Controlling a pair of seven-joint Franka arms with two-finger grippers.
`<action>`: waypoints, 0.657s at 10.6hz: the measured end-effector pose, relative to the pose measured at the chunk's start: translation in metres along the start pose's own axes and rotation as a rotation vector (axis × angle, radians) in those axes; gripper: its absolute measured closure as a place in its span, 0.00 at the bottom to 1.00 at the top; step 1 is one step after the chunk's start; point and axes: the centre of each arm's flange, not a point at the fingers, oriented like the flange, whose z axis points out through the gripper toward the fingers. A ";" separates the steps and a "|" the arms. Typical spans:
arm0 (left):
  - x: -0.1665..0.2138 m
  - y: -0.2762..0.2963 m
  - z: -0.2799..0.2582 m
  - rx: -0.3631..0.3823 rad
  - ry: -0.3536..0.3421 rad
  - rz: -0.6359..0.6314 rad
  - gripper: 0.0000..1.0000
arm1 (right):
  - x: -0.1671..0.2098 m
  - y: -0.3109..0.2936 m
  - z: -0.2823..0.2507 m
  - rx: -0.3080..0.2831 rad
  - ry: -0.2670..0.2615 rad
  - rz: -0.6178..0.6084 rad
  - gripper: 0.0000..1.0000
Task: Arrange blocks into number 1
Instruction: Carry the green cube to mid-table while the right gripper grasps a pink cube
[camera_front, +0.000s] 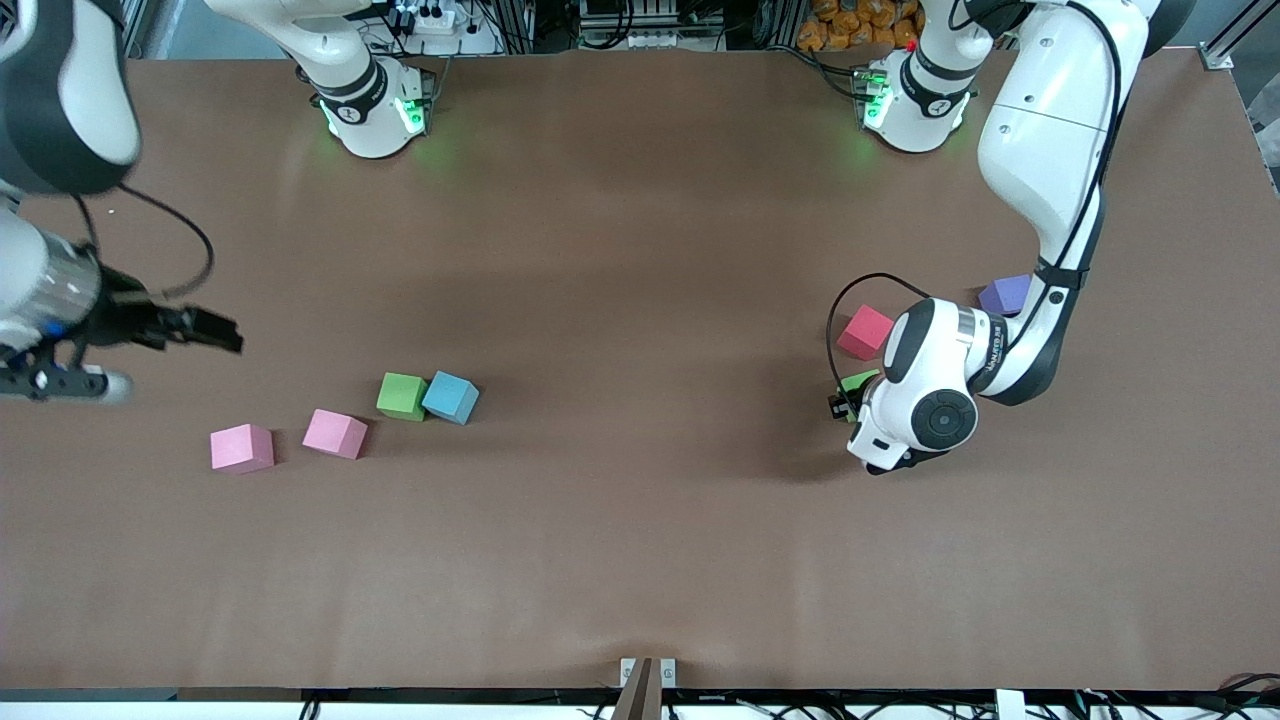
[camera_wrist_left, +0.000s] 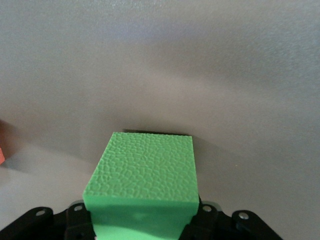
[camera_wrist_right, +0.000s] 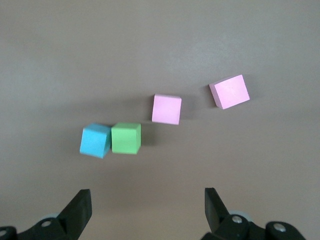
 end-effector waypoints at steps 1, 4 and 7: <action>-0.004 0.006 -0.005 -0.004 0.008 -0.015 0.38 | 0.011 -0.011 0.021 -0.002 0.005 0.082 0.00; -0.054 0.066 -0.016 0.010 0.043 -0.066 0.40 | 0.030 -0.016 0.066 -0.015 -0.015 0.129 0.00; -0.131 0.135 -0.008 0.028 0.047 -0.023 0.40 | 0.045 -0.005 0.098 -0.022 -0.028 0.061 0.00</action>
